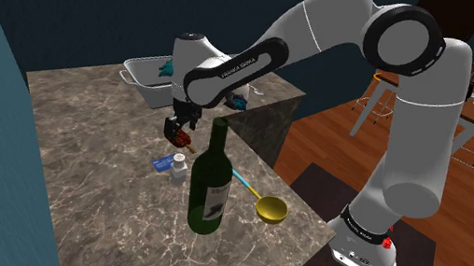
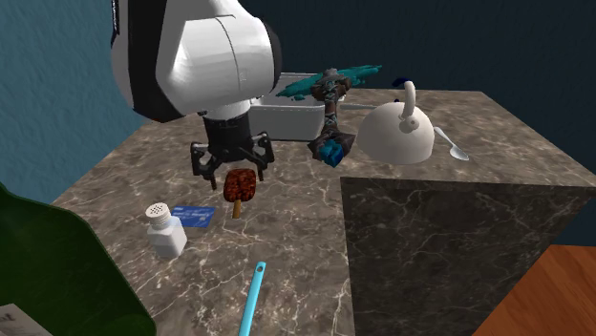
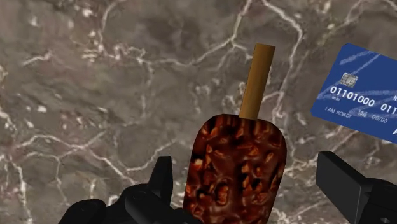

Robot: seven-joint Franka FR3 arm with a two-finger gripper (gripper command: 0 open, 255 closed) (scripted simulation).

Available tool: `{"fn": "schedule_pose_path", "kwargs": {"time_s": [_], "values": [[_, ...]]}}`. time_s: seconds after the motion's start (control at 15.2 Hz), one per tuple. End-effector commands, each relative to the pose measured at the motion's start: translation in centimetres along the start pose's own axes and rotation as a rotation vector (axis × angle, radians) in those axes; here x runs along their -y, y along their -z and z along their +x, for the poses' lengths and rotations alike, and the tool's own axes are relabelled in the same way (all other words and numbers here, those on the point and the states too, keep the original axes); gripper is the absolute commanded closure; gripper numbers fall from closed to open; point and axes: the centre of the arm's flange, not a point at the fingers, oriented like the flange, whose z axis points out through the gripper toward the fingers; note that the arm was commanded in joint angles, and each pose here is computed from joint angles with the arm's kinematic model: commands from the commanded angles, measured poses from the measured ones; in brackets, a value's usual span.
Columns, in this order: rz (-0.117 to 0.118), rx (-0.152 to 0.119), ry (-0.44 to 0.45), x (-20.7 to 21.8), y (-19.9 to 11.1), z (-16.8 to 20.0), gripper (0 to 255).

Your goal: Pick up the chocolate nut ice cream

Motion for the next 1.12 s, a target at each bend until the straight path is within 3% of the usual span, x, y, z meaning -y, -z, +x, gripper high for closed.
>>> {"fn": "schedule_pose_path", "kwargs": {"time_s": [0.0,0.26,0.33,1.06], "values": [[0.0,0.0,0.0,-0.1,-1.0,0.0,0],[0.0,0.0,0.0,0.0,-2.3,-0.1,0],[0.0,0.0,0.0,-0.1,-2.3,-0.1,255],[0.0,0.0,0.0,-0.1,-1.3,0.0,255]]}}
